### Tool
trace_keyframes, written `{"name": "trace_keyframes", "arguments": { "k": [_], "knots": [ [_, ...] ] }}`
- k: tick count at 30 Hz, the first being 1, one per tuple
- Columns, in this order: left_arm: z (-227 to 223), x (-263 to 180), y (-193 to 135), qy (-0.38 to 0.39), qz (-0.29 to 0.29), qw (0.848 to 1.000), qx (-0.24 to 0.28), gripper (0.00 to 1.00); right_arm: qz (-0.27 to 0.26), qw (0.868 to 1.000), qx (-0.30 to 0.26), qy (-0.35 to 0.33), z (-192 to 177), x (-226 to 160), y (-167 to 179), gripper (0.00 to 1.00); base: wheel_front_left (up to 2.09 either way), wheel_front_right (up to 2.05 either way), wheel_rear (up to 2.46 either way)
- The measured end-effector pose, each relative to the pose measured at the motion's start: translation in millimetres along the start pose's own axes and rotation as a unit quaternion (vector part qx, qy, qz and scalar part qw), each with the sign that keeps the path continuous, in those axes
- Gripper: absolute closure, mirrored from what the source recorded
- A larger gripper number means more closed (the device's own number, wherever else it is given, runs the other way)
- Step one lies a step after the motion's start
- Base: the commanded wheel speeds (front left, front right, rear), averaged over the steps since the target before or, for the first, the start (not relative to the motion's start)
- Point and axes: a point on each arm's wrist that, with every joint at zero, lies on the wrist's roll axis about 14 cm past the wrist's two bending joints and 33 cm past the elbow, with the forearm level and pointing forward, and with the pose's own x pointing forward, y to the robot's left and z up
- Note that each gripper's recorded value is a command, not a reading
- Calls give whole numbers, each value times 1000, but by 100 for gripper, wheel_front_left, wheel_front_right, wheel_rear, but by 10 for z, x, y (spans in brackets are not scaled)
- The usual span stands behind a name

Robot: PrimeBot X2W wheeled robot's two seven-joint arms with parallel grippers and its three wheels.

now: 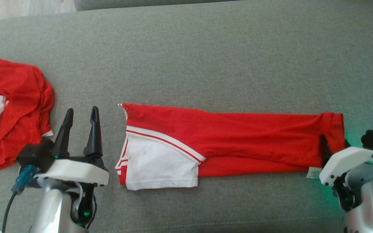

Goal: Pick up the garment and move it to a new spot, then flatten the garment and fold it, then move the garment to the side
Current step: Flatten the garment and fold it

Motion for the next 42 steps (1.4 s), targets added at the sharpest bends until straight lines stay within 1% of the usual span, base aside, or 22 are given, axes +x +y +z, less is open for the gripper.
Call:
{"name": "trace_keyframes", "arguments": {
  "k": [4, 5, 6, 7, 12, 16, 19, 21, 23, 25, 27, 28, 33, 34, 36, 37, 39, 42],
  "knots": [
    [-19, 9, -12, 2, -4, 1000, 2, 0, 8, 1000, 8, 15, -2, 23, 47, 0, 0, 0, 0],
    [-15, 14, -15, 2, -4, 1000, 2, 0, 11, 1000, 11, 16, -1, 21, 63, 6, 0, 0, 0],
    [-9, 21, -17, 1, -5, 1000, 2, 0, 14, 1000, 11, 18, -1, 18, 77, 79, 0, 0, 0],
    [-3, 28, -20, 0, -5, 1000, 2, 0, 14, 1000, 13, 16, 8, 15, 78, 100, 0, 0, 0],
    [32, 84, -27, -6, -7, 1000, 4, 0, 9, 1000, 10, 12, 44, 1, 50, 100, 0, 0, 0],
    [64, 99, -20, -11, -5, 1000, 4, 0, -14, 1000, 14, 2, 105, -15, -107, 100, 0, 0, 0],
    [76, 94, -21, -13, -5, 1000, 3, 0, -45, 999, 6, -12, 176, -47, -325, 100, 0, 0, 0],
    [87, 87, -16, -14, -4, 1000, 4, 0, -76, 997, 5, -25, 265, -84, -550, 100, 0, 0, 0],
    [110, 79, -13, -17, -3, 1000, 4, 0, -116, 992, -10, -49, 430, -148, -822, 100, 0, 0, 0],
    [139, 69, 4, -21, -1, 1000, 4, 0, -153, 985, -21, -82, 642, -232, -1053, 100, 0, 0, 0],
    [173, 58, 11, -26, 2, 1000, -2, 0, -172, 979, -30, -107, 809, -288, -1128, 100, 0, 0, 0],
    [190, 52, 13, -28, 2, 1000, -3, 0, -170, 978, -34, -113, 859, -293, -1092, 100, 0, 0, 0],
    [249, 19, -41, -36, -3, 999, -9, 0, -129, 984, -28, -118, 879, -248, -743, 100, 0, 0, 0],
    [249, 19, -41, -36, -3, 999, -9, 0, -129, 984, -28, -118, 879, -248, -743, 100, 0, 0, 0],
    [268, -2, -85, -38, -9, 999, -12, 0, -101, 988, 7, -113, 868, -239, -608, 100, 0, 0, 0],
    [281, -13, -104, -40, -10, 999, -14, 0, -81, 990, 30, -108, 863, -234, -525, 100, 0, 0, 0],
    [322, -38, -100, -46, -4, 998, -38, 0, -24, 992, 72, -101, 881, -219, -255, 100, 0, 0, 0],
    [346, -95, -101, -49, -1, 998, -45, 0, 59, 989, 97, -99, 968, -251, 200, 100, 0, 0, 0]
  ]
}}
